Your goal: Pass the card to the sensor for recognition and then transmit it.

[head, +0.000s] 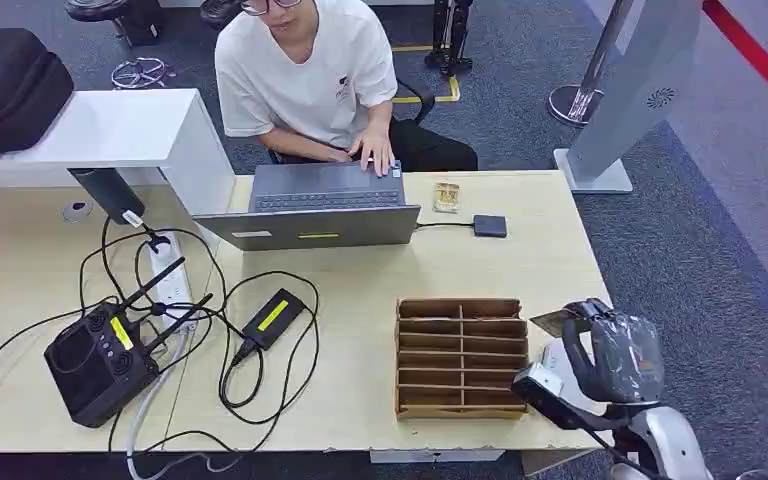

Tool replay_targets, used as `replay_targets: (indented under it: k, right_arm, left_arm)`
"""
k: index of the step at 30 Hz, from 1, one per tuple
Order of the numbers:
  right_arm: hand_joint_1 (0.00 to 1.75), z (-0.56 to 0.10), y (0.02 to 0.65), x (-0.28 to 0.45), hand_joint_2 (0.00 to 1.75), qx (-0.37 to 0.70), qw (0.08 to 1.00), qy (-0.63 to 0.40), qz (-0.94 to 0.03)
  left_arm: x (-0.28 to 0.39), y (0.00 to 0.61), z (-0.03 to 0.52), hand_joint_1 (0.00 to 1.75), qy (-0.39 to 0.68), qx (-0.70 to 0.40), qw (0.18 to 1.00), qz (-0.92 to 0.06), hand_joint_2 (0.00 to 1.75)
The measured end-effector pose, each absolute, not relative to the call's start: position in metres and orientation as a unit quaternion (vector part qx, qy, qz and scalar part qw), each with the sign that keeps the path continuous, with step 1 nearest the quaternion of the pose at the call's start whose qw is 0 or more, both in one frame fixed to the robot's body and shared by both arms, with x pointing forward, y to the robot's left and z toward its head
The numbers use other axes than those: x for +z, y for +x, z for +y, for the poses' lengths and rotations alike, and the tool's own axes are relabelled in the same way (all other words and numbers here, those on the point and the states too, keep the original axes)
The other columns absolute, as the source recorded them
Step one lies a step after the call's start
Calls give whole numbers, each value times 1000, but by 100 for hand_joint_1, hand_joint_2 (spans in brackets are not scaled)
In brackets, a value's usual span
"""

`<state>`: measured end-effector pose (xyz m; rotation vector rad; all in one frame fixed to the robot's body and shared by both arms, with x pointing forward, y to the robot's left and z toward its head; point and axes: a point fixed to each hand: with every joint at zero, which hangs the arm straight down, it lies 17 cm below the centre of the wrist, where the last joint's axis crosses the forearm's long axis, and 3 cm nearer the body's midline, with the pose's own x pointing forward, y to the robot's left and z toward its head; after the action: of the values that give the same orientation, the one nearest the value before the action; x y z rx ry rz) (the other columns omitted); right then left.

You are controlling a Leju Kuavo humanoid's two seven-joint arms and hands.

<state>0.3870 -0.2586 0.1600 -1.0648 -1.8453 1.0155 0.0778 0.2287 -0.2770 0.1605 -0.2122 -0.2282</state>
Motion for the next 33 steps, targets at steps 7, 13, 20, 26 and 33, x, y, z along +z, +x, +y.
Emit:
replay_targets:
  k: [7, 13, 20, 26, 33]
  right_arm:
    - [175, -250, 424, 262, 175, 356, 287, -449, -767]
    - [175, -220, 459, 335, 175, 342, 203, -495, -772]
    - [175, -171, 521, 390, 175, 354, 154, -538, -749]
    - [175, -126, 568, 410, 175, 415, 97, -587, -688]
    - [175, -105, 600, 388, 175, 466, 93, -597, -646]
  left_arm:
    - [-277, 80, 227, 0, 79, -126, 983, -109, 175]
    - [-276, 81, 222, 0, 67, -143, 981, -112, 175]
    - [-276, 84, 217, 0, 58, -170, 977, -116, 175]
    - [-275, 87, 215, 0, 55, -186, 974, -119, 175]
    - [-275, 88, 214, 0, 55, -196, 972, -120, 175]
